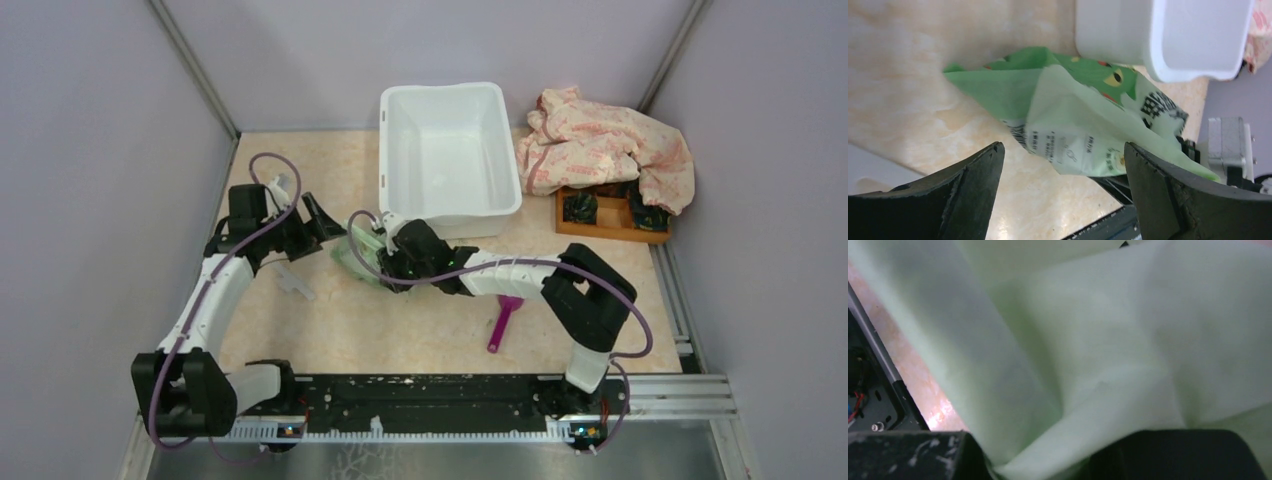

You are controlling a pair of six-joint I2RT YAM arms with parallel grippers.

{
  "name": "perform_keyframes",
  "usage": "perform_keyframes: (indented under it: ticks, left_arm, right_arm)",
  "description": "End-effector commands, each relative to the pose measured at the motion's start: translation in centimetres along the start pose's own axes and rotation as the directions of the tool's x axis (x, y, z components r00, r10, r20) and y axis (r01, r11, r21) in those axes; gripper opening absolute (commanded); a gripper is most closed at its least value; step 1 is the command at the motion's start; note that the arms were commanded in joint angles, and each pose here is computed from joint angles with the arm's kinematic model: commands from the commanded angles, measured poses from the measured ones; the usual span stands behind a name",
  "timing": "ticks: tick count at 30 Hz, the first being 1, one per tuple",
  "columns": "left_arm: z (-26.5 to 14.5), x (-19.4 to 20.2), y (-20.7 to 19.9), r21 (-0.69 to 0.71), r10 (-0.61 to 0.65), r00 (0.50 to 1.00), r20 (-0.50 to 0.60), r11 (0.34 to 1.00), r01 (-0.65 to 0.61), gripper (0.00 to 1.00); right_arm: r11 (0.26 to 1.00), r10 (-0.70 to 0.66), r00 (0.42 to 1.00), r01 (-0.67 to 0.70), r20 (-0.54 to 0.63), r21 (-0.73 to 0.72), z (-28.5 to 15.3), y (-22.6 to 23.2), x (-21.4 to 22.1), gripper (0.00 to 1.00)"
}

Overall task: Fill the litter box with clean litter
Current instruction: Open the cat litter bag at the center of the board.

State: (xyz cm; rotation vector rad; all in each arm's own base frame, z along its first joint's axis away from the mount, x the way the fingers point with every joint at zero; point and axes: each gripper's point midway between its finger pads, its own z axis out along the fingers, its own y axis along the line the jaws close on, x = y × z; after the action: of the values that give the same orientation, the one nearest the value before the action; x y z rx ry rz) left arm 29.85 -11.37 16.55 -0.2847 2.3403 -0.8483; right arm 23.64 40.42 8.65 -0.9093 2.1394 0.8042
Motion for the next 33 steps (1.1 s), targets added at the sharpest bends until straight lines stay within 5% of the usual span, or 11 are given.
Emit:
perform_keyframes:
  ticks: [1, 14, 21, 33]
  left_arm:
    - [-1.9, -2.9, 2.0, -0.062, 0.013, 0.996, 0.088, 0.998, -0.007, 0.95]
    - [-1.0, -4.0, 1.5, 0.007, -0.023, 0.997, 0.067, 1.000, 0.023, 0.93]
    - [-0.6, -3.8, 1.0, 0.036, -0.025, 0.998, 0.054, 0.999, 0.023, 0.90]
    - [-1.0, -3.4, 0.8, 0.030, -0.006, 0.999, 0.051, 1.000, 0.005, 0.89]
  right_arm:
    - [0.981, 0.160, 0.986, -0.165, -0.054, -0.099, 1.7, 3.8, 2.0, 0.21]
    - [0.927, 0.323, 0.938, -0.287, 0.128, -0.241, -4.8, 8.5, -4.7, 0.12]
    - [0.959, 0.257, 0.961, -0.240, 0.106, -0.150, -6.6, 7.2, -3.8, 0.43]
    - [0.994, 0.104, 0.975, -0.107, 0.199, 0.004, -14.4, 4.6, -6.6, 0.47]
